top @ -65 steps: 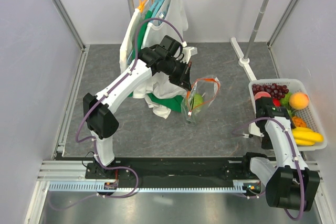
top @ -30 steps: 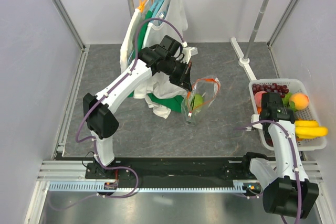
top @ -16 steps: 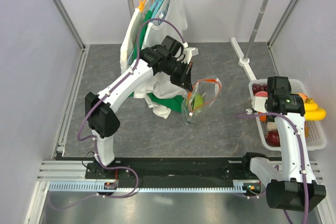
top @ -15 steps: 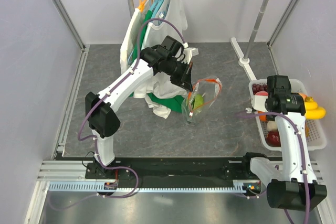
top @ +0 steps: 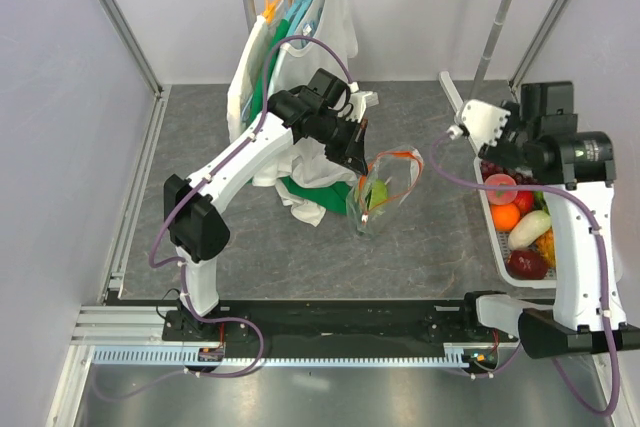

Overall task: Place the food in the zip-top bag and seal the zipper
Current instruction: Pick up the fake fruit from the bin, then place the fake fruit in the zipper food storage bag.

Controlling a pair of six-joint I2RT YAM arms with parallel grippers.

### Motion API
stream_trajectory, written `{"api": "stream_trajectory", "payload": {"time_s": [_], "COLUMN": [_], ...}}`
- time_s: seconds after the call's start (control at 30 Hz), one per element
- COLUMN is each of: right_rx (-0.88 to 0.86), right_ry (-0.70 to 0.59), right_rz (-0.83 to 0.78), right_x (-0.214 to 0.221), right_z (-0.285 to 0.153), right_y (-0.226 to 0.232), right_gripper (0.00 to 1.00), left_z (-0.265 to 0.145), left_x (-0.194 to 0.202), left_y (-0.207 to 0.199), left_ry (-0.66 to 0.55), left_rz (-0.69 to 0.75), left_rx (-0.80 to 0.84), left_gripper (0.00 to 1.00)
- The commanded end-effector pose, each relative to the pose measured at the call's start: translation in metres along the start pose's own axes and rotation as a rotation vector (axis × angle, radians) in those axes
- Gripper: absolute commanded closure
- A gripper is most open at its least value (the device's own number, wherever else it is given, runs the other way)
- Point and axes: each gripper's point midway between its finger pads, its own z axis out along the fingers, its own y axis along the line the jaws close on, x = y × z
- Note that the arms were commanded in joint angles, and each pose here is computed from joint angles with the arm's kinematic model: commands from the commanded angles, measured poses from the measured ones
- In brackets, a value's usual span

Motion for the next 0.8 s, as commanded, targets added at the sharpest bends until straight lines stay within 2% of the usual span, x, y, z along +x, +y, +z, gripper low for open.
{"api": "stream_trajectory", "payload": {"time_s": [0.0,0.1,0.17,0.27,0.37,0.5,0.63,0.77], "right_rx": [-0.084,-0.155,-0.224,-0.387,-0.544,-0.654,-0.678,-0.657], "right_ry": [-0.443,-0.632,-0.755,-0.875,-0.917,-1.023,-1.043,-1.005], "right_rz": [0.11,0.111,0.159,0.255,0.36,0.331,0.258,0.084], "right_x": [-0.072,-0.102,-0.122,-0.145,-0.16,-0.175,-0.179,-0.178], "right_z": [-0.053,-0.076,-0.092,-0.109,-0.115,-0.127,-0.125,-0.115], "right_y": [0.0,0.012,0.019,0.036,0.049,0.061,0.073,0.101], "right_gripper": [0.67,0.71,0.73,0.74,0.74,0.73,0.72,0.71], "left_z": [0.001,0.002,0.001,-0.001,-0.004,-0.007,-0.008,-0.01], "left_x": [-0.006,-0.007,-0.008,-0.01,-0.011,-0.011,-0.008,-0.009], "left_y": [-0.003,-0.002,-0.002,-0.001,-0.001,-0.002,-0.002,0.002], "left_ry": [-0.008,-0.008,-0.013,-0.02,-0.023,-0.026,-0.021,-0.029], "left_rz": [-0.03,-0.036,-0.035,-0.038,-0.042,-0.041,-0.036,-0.034], "left_rx": [0.03,0.031,0.029,0.027,0.035,0.044,0.047,0.029], "left_gripper": [0.98,0.98,0.98,0.98,0.98,0.98,0.98,0.98]}}
